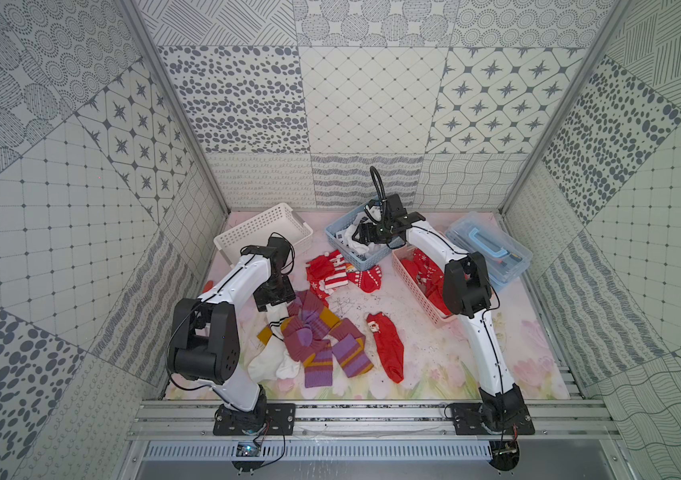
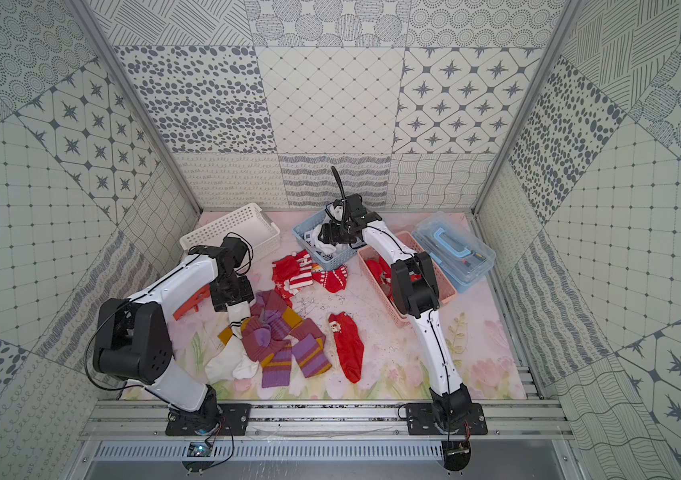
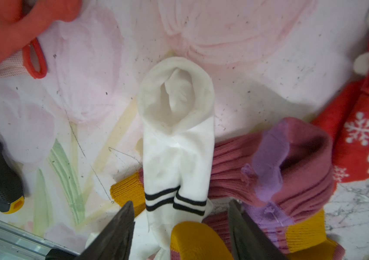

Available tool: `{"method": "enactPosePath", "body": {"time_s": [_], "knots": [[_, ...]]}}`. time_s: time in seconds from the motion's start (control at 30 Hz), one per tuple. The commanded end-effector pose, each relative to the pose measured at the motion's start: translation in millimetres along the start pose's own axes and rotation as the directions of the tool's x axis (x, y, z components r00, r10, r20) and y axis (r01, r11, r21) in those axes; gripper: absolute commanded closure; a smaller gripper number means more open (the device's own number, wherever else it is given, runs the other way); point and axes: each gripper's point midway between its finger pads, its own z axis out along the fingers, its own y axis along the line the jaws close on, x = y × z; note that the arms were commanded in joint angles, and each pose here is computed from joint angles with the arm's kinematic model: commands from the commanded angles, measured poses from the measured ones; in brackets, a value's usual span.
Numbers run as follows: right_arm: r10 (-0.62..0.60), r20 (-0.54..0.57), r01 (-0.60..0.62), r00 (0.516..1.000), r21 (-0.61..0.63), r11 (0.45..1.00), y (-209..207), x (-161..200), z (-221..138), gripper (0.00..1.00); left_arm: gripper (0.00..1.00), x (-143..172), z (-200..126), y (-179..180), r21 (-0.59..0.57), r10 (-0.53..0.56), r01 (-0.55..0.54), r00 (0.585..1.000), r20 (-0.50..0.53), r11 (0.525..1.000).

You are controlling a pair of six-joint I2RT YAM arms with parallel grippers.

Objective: Sort the socks into the basket by color
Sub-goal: Place the sock in the bin, then pick up the sock from the center of the board.

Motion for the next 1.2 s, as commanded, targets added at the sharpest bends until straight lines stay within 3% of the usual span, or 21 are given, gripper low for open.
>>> {"method": "enactPosePath", "body": {"time_s": [0.0, 0.47, 0.57, 0.63, 0.77, 0.87, 1.17], "knots": [[-0.057, 0.09, 0.058, 0.994, -0.013, 0.998, 26, -33, -44, 0.02, 0.33, -7, 8, 9, -0.064, 0.032, -0.033, 0.999, -0.009, 0.997], [-0.098, 0.167, 0.113, 0.981, -0.085, 0.99, 74, -48, -109, 0.02, 0.32, -22, 46, 2, -0.122, 0.073, -0.081, 0.995, -0.066, 0.989], [-0.111, 0.176, 0.13, 0.978, -0.101, 0.986, 85, -47, -118, 0.02, 0.37, -22, 54, 1, -0.125, 0.081, -0.091, 0.993, -0.084, 0.988], [-0.116, 0.179, 0.137, 0.977, -0.11, 0.984, 91, -47, -121, 0.02, 0.44, -21, 60, 0, -0.126, 0.088, -0.099, 0.992, -0.091, 0.987], [-0.122, 0.185, 0.146, 0.975, -0.123, 0.982, 99, -46, -127, 0.02, 0.69, -23, 65, -4, -0.112, 0.089, -0.099, 0.992, -0.089, 0.989], [-0.124, 0.191, 0.151, 0.974, -0.134, 0.979, 104, -45, -130, 0.02, 0.99, -26, 64, -4, -0.116, 0.105, -0.114, 0.991, -0.082, 0.987], [-0.144, 0.163, 0.173, 0.976, -0.183, 0.968, 128, -32, -127, 0.02, 1.0, -40, 0, -13, -0.047, 0.14, -0.135, 0.985, 0.103, 0.99]]}}
